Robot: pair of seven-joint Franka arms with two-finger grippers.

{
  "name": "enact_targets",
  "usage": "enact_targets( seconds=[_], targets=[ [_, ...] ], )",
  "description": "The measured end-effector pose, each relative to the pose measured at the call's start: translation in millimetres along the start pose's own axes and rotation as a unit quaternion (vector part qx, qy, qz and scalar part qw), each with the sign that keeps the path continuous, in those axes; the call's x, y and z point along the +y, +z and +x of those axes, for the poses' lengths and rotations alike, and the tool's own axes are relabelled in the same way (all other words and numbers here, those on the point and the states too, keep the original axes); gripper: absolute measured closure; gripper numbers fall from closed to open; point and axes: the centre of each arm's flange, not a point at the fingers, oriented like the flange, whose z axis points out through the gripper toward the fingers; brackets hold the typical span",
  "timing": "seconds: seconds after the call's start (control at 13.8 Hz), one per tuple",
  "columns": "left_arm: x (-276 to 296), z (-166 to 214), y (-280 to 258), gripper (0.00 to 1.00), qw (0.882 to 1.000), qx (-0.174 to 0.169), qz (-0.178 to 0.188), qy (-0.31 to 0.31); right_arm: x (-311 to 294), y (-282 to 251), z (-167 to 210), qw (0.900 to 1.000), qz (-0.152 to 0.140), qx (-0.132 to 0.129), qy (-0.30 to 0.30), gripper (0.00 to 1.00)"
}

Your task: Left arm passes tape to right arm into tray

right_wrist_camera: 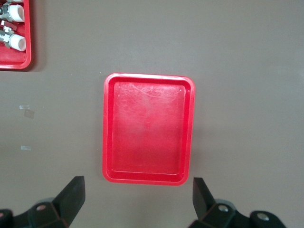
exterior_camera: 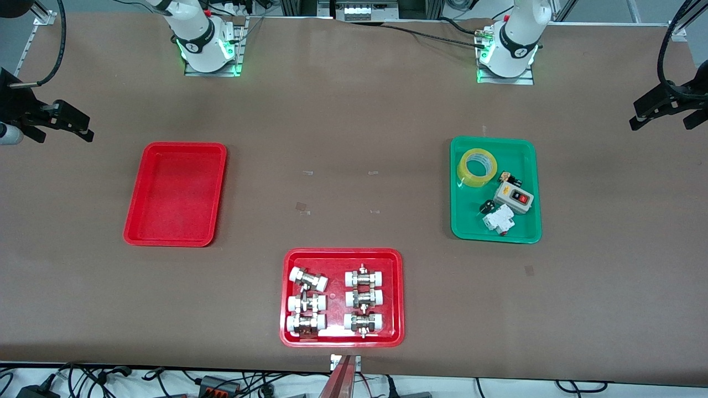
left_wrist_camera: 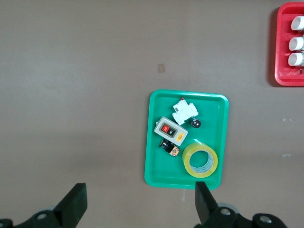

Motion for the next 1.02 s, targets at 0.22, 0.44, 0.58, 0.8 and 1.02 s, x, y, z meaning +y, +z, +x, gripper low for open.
enact_targets(
  seconds=[0.22, 0.44, 0.58, 0.8, 1.02],
  targets=[
    [-1, 0, 0, 0.0, 1.0, 0.0, 0.0, -0.003, 0, 0, 0, 1.0, 0.0, 0.0, 0.0, 0.0],
    [-1, 0, 3, 0.0, 1.0, -0.006, 0.0, -0.003, 0, 0, 0, 1.0, 0.0, 0.0, 0.0, 0.0],
    [1, 2, 13, 0.0, 1.0, -0.024, -0.003, -0.002, 0, 0, 0, 1.0, 0.0, 0.0, 0.0, 0.0],
    [15, 5, 57, 0.0, 0.997, -0.071, -0.034, 0.005, 0, 0, 0, 1.0, 0.0, 0.0, 0.0, 0.0],
    [40, 4, 135, 0.0, 0.994, -0.099, -0.048, 0.018, 0, -1, 0, 1.0, 0.0, 0.001, 0.0, 0.0]
  ],
)
